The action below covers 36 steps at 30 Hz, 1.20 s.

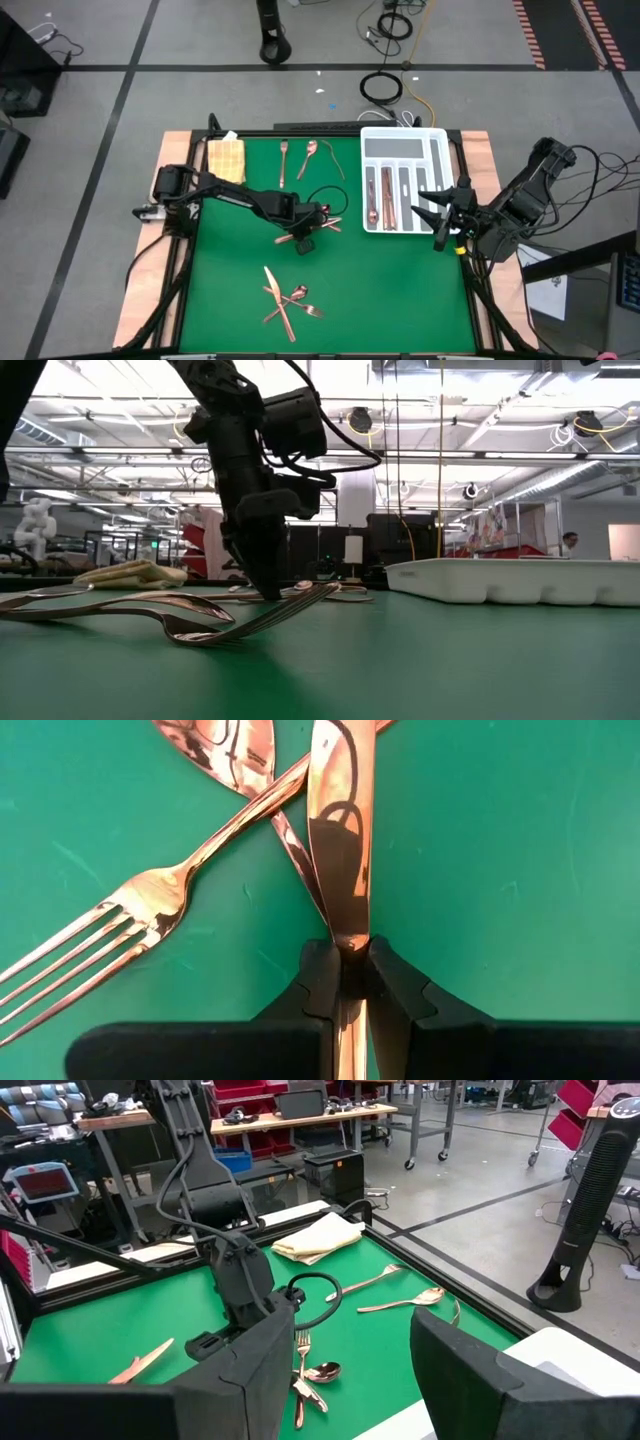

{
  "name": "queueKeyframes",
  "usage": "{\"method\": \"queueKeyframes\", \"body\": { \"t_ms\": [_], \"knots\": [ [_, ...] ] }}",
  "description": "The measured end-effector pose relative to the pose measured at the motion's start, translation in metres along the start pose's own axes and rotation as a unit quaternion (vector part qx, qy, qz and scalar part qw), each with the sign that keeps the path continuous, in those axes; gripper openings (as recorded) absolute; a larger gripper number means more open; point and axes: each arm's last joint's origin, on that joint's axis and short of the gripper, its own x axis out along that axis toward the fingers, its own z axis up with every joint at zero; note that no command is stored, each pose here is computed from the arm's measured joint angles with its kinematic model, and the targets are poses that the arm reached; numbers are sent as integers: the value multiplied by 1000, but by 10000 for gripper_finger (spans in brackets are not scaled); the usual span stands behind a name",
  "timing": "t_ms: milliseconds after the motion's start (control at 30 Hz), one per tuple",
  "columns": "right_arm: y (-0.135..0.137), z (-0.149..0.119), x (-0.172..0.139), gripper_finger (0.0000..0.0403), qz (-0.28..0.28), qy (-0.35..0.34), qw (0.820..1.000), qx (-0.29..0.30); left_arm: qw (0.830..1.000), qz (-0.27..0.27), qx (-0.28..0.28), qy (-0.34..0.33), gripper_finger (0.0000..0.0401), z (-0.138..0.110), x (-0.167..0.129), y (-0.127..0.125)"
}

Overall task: Sort silverware
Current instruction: Put the top gold table knife into the silverware organizer

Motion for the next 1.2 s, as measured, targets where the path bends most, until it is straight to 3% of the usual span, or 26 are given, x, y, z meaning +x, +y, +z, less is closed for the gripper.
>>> {"method": "queueKeyframes", "body": {
  "t_ms": [167,267,667,800,1033,1200],
  "knots": [
    [0,0,0,187,0,0,1000,-1,1000,10,-6,-5,30,5,-9,-1],
    [0,0,0,187,-1,0,1000,-2,1000,20,-14,0,1,6,-15,-1],
    [-1,-1,0,187,-2,2,1000,-3,999,39,-17,-14,1,11,-24,-1],
    [-1,-1,0,187,-2,2,1000,-3,999,21,-44,-14,35,17,-29,0],
    [-1,-1,0,187,0,4,1000,-3,999,26,30,28,138,10,-32,0],
    [0,-2,0,187,7,12,1000,-4,997,48,35,49,190,5,-31,4]
  ]
}}
